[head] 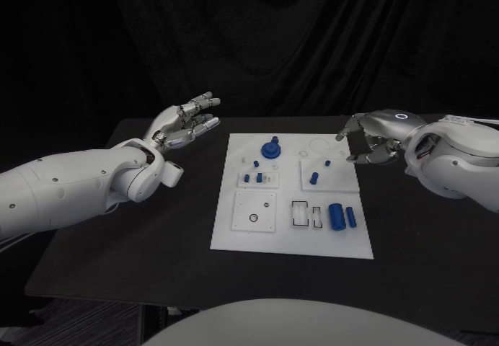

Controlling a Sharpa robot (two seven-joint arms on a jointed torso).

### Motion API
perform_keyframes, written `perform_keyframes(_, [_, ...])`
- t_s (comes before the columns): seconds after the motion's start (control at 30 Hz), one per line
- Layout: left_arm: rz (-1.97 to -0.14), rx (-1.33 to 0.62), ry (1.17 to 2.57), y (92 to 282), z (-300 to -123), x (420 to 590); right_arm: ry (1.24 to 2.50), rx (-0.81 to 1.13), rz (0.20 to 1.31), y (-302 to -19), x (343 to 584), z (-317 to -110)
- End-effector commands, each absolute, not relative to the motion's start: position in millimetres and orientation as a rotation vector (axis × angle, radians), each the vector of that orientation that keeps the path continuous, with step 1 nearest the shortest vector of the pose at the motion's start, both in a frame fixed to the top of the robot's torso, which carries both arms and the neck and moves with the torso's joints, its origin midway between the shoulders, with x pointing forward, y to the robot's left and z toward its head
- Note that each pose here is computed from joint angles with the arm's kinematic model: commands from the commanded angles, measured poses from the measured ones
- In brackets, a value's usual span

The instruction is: Assemble the parts on the task board

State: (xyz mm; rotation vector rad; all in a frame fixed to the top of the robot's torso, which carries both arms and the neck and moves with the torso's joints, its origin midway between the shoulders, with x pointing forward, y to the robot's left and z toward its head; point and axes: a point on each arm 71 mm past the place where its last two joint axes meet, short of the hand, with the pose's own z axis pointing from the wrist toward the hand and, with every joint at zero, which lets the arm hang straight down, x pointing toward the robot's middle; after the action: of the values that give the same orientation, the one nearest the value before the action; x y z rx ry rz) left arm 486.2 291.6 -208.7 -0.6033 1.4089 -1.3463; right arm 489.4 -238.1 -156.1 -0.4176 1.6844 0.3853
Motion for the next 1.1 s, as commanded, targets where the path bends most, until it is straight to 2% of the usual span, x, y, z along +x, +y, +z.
perform_keyframes(0.03, [-1.658,-0.714,1.212,283.3,-197.4,475.1,1.738,-0.483,0.375,-236.7,488.8,-165.0])
perform_keyframes(0.2, [-1.736,-0.749,1.216,272.9,-196.5,462.1,1.734,-0.492,0.387,-235.9,492.4,-170.7])
perform_keyframes(0.43, [-1.779,-0.767,1.228,267.9,-194.9,453.0,1.735,-0.498,0.385,-233.0,498.3,-174.7])
perform_keyframes(0.73, [-1.804,-0.762,1.245,265.3,-195.4,448.6,1.726,-0.511,0.398,-224.9,505.0,-181.2])
perform_keyframes(1.1, [-1.826,-0.753,1.267,259.8,-198.4,449.0,1.747,-0.537,0.329,-228.9,510.4,-194.1])
